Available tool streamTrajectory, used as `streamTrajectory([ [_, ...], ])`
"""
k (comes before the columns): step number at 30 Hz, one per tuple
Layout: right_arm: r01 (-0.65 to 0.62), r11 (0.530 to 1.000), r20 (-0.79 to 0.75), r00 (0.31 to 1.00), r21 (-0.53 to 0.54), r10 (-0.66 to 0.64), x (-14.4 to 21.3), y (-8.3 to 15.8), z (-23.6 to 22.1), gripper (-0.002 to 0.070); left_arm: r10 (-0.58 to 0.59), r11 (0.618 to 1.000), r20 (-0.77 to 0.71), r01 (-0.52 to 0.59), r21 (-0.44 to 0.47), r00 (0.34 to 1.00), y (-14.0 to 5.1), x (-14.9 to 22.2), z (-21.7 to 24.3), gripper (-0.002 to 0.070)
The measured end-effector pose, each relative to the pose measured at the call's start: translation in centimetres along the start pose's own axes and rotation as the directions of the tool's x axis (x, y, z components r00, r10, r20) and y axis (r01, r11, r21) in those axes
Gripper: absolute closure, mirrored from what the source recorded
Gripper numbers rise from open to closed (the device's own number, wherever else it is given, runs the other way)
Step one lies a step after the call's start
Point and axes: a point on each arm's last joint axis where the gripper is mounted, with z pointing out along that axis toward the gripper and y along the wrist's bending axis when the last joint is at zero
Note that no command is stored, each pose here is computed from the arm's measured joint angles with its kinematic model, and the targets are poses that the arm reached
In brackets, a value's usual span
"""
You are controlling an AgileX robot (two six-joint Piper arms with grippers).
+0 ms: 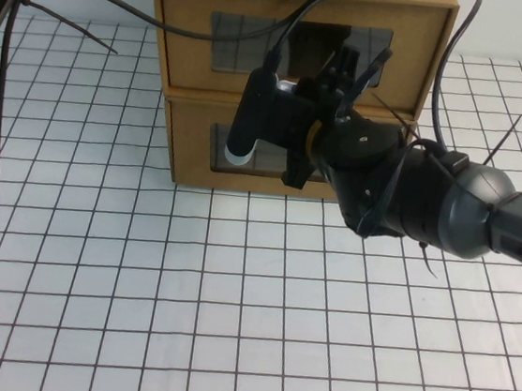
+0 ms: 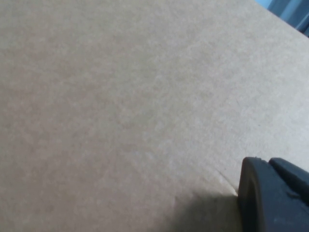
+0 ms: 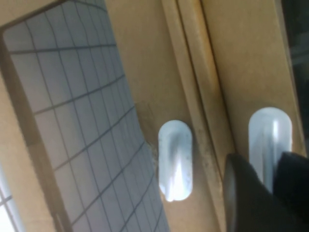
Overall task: Open the shoe box
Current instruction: 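Pull the top drawer of the cardboard box fully open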
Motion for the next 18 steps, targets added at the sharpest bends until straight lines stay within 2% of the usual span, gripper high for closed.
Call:
streamTrajectory([
  [10, 0.004, 1.0, -0.007, 1.0, 0.011, -0.004, -0.09, -0.04, 0.0, 0.0653, 0.0, 1.0, -0.003, 0.0, 0.002, 1.0, -0.02, 0.03, 0.0, 0.068],
  [18, 0.012, 1.0, -0.011, 1.0, 0.015, -0.012, -0.22, 0.1, -0.05, 0.0661, 0.0, 1.0, -0.004, 0.0, 0.002, 1.0, -0.02, 0.04, 0.0, 0.068],
])
